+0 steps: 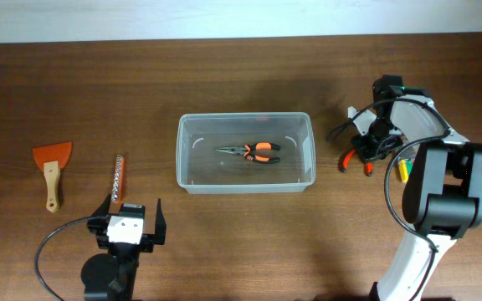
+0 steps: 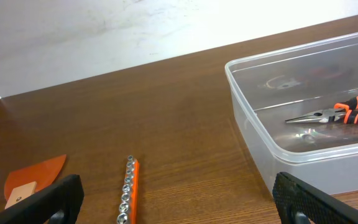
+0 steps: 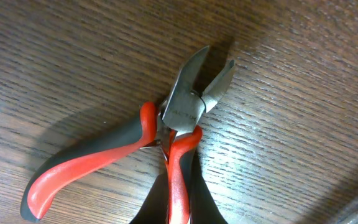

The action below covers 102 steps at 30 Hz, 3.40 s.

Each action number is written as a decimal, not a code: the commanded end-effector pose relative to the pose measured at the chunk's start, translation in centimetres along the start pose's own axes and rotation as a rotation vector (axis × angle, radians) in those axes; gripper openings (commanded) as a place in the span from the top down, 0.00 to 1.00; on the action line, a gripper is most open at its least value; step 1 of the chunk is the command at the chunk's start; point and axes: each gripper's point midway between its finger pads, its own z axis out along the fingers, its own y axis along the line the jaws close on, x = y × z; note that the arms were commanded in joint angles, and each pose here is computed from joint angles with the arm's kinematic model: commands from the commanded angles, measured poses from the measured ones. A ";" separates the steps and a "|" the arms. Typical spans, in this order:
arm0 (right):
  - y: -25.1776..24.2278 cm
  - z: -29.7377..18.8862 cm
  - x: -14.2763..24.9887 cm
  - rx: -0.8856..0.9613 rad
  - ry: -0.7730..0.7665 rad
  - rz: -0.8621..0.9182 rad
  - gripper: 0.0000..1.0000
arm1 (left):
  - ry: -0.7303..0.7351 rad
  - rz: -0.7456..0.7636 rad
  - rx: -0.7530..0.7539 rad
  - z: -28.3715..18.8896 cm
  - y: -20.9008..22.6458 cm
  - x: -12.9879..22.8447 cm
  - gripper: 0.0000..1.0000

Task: Pack container
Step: 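Close the right gripper on the cutters and lift them, then carry the cutters with the right gripper over the clear container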

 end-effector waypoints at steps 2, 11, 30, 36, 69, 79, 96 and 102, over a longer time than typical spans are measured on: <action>1.5 1.7 0.7 -0.080 0.038 -0.008 0.96 | -0.004 -0.006 0.005 0.0 -0.1 0.1 0.01; 0.2 -1.5 -1.7 -0.051 -0.022 0.048 0.96 | -0.004 -0.006 0.005 0.0 -0.1 0.1 0.01; -0.1 -21.2 -7.3 -0.015 -0.353 0.011 0.96 | -0.004 -0.006 0.005 0.0 -0.1 0.1 0.01; 4.2 -25.9 -8.2 -0.017 -0.438 -0.085 0.96 | -0.004 -0.006 0.005 0.0 -0.1 0.1 0.01; 24.8 -23.9 -12.1 0.043 -0.407 -0.911 0.96 | -0.004 -0.006 0.005 0.0 -0.1 0.1 0.01; 26.3 -20.1 -13.1 -0.021 -0.342 -0.933 0.96 | -0.004 -0.006 0.005 0.0 -0.1 0.1 0.01; 30.2 -13.4 -11.8 -0.097 -0.208 -1.006 0.96 | -0.004 -0.006 0.005 0.0 -0.1 0.1 0.01; 30.0 -10.3 -11.5 -0.112 -0.165 -1.002 0.96 | -0.004 -0.006 0.005 0.0 -0.1 0.1 0.01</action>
